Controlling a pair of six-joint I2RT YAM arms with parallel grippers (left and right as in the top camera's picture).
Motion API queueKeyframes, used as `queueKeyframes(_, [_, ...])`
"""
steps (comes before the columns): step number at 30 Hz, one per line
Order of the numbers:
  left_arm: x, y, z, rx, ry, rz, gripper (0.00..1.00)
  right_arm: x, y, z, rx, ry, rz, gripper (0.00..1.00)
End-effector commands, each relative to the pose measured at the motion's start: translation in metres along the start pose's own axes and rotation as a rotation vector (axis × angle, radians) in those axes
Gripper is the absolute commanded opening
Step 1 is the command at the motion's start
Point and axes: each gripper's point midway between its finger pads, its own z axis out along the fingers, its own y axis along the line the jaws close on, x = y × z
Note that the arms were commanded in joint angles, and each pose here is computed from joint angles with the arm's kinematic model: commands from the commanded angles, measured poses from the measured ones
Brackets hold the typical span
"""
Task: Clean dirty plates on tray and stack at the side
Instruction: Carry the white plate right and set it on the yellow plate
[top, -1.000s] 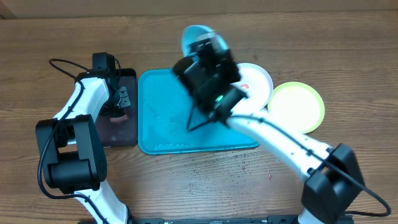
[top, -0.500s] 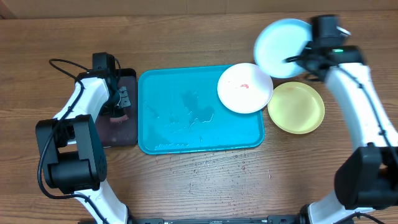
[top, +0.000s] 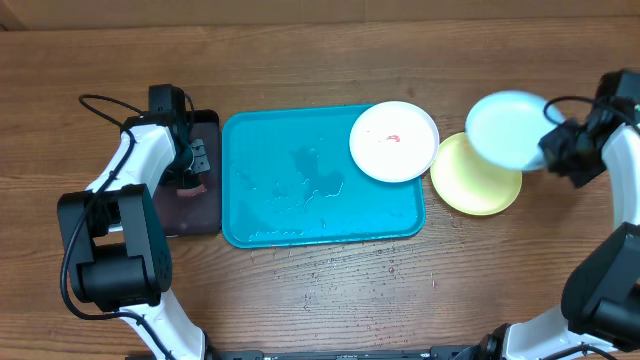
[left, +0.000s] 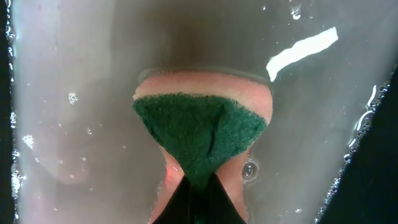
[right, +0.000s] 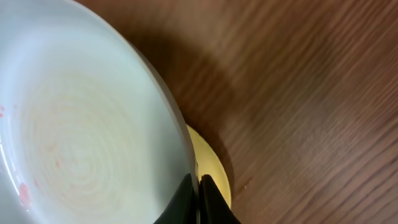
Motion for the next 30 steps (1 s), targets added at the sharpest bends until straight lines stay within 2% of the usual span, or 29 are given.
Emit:
queueKeyframes(1, [0.014,0.002,0.011,-0.003,0.052,-0.003,0.04,0.014,0.001,0.003,-0.023,0.021,-0.018,0.04])
queueKeyframes(16, [0.014,0.002,0.011,-0.006,0.051,-0.003,0.04,0.049,0.003,0.011,-0.024,0.131,-0.083,0.04])
queueKeyframes(17, [0.014,0.003,0.011,-0.006,0.051,-0.003,0.04,0.051,0.004,0.011,-0.022,0.134,-0.087,0.08])
queueKeyframes(19, [0.014,0.003,0.011,-0.006,0.052,-0.003,0.04,0.053,0.005,0.011,-0.02,0.139,-0.094,0.24])
queueKeyframes(22, [0.014,0.003,0.011,-0.006,0.052,-0.003,0.05,0.055,0.005,0.011,-0.017,0.145,-0.097,0.41])
queueKeyframes(27, [0.014,0.003,0.011,-0.006,0.051,-0.003,0.04,0.056,0.015,0.01,-0.068,0.155,-0.11,0.46])
queueKeyframes(30, [0.014,0.002,0.011,-0.006,0.051,-0.003,0.04,0.064,0.053,0.003,-0.286,0.188,-0.284,0.48])
